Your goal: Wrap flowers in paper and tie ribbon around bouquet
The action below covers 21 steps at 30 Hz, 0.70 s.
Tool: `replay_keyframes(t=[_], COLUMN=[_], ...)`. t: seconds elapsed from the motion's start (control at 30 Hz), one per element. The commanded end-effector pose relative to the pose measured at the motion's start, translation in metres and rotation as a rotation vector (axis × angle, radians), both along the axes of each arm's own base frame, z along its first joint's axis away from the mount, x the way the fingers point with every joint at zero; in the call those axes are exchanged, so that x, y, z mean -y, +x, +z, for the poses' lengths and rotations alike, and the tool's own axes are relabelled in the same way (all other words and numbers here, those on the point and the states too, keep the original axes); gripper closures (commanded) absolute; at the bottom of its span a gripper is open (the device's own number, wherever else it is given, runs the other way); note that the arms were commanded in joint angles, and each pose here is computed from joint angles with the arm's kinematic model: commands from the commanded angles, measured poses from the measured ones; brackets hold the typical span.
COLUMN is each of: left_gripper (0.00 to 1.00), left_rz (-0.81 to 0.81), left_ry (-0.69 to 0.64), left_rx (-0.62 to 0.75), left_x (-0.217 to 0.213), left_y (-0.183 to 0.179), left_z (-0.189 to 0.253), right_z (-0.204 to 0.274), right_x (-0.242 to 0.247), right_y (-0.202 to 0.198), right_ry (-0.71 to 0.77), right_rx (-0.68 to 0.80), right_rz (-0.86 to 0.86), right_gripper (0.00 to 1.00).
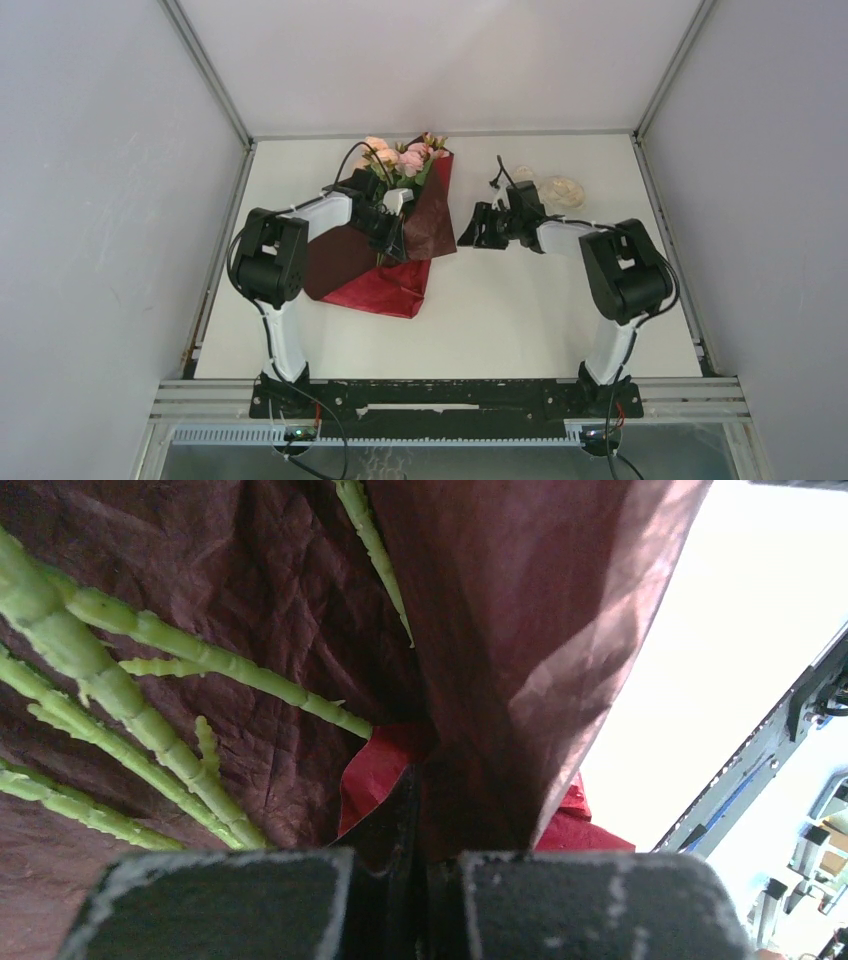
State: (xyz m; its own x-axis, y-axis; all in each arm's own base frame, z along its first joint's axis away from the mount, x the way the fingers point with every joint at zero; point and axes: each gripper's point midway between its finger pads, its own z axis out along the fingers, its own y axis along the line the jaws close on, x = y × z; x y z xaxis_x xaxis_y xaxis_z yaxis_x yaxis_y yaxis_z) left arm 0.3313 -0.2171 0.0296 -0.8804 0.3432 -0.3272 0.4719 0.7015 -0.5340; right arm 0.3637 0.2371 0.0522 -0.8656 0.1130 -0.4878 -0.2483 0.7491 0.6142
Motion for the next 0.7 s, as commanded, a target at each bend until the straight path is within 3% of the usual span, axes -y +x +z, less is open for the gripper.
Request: replay_keyframes(t=[0.0, 0.27, 0.37, 0.5, 0.57, 0.67], left_gripper=[0.95, 0.95, 0.95, 0.95, 0.94, 0.93], left_rz=[-0.016, -0.015, -0.015, -0.017, -0.018, -0.020], left_ry=[-0.027, -0.030, -0.030, -0.031, -0.033, -0.034], left_rx=[-0.005, -0.005, -0.004, -0.002, -0.002, -0.001], left_x=[0.002, 0.003, 0.002, 0.003, 0.003, 0.003], left_y=[-0.005, -0.005, -0.004, -0.003, -0.003, -0.004], left_z=[0.002, 0.003, 0.003, 0.004, 0.005, 0.006], right_z=[0.014, -0.005, 0.004, 0.023, 0.033, 0.052], right_x=[-0.035, -0.058, -0.069, -0.081, -0.085, -0.090], right_y=[0.009, 0.020, 0.013, 0.003, 0.001, 0.002], right_ry=[0.168, 0.232, 0.279, 0.339, 0.350, 0.374], right_rx=[0.045, 0.020, 0.025, 0.035, 0.048, 0.085], right_rz=[0.114, 0.185, 0.241, 0.315, 0.328, 0.336], right_gripper=[0.38, 0.42, 0.58, 0.90, 0.99, 1.00])
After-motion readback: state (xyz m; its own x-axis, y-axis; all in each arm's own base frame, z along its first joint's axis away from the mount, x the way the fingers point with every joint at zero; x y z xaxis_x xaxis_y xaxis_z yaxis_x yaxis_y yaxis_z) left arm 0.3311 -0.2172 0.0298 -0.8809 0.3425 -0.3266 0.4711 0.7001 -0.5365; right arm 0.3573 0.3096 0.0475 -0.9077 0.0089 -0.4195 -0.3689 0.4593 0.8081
